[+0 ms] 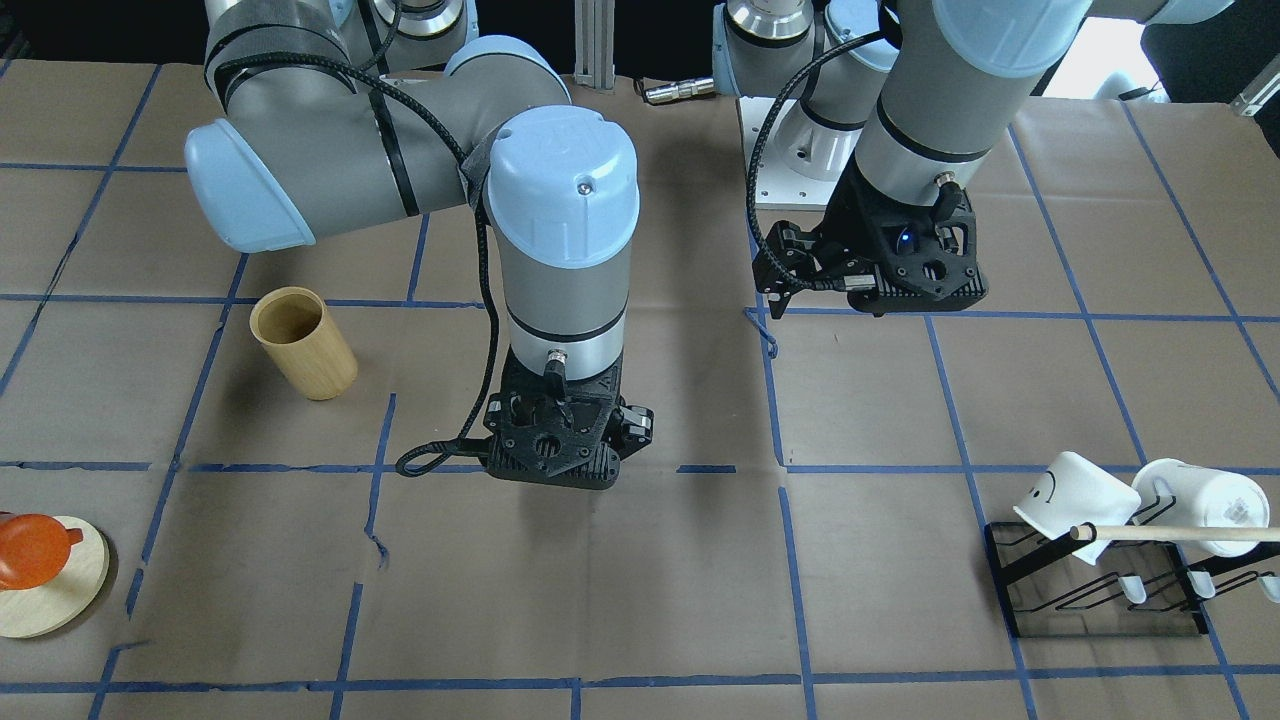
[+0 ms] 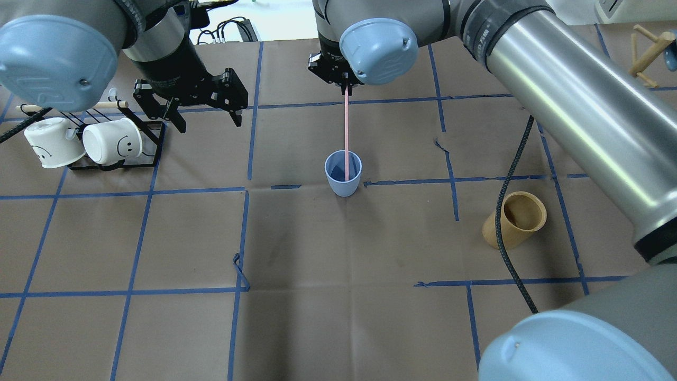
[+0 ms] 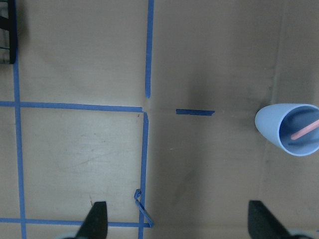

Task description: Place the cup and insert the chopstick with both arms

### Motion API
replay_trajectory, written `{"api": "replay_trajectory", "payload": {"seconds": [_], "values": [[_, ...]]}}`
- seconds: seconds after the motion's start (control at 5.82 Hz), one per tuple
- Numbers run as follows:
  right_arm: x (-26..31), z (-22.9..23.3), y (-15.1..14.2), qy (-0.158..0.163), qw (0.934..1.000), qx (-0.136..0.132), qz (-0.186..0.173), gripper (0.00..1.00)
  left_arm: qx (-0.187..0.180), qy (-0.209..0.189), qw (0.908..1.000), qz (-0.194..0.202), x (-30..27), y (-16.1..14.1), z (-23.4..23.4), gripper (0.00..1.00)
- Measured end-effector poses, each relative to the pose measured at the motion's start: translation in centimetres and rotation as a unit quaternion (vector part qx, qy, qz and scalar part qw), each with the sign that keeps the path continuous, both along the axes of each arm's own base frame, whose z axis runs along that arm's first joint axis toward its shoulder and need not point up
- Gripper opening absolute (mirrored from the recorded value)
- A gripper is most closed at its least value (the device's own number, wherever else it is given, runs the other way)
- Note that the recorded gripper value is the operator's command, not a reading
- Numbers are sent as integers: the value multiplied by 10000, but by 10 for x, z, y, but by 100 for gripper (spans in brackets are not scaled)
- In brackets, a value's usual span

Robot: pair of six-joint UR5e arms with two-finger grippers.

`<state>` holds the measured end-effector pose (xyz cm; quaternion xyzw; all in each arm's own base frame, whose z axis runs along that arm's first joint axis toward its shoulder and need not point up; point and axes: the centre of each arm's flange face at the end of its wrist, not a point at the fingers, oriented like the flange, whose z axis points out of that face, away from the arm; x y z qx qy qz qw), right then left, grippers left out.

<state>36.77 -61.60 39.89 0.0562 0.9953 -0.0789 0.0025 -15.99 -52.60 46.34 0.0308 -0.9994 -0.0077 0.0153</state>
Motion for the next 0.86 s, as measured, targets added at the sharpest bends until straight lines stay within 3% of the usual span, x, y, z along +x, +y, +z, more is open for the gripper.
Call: {"api": "replay_trajectory", "payload": {"seconds": [0.34, 0.52, 0.86], "values": [[-5, 30, -1, -242, 9996, -128, -7, 100, -5, 0, 10000, 5, 0, 0, 0, 99], [-22, 59, 2, -208, 9998, -72, 9, 100, -9, -2, 10000, 9, 0, 0, 1, 99], [-104, 118, 30, 89, 9983, 504, 273, 100, 29, -8, 10000, 11, 1, 2, 1, 99]]}}
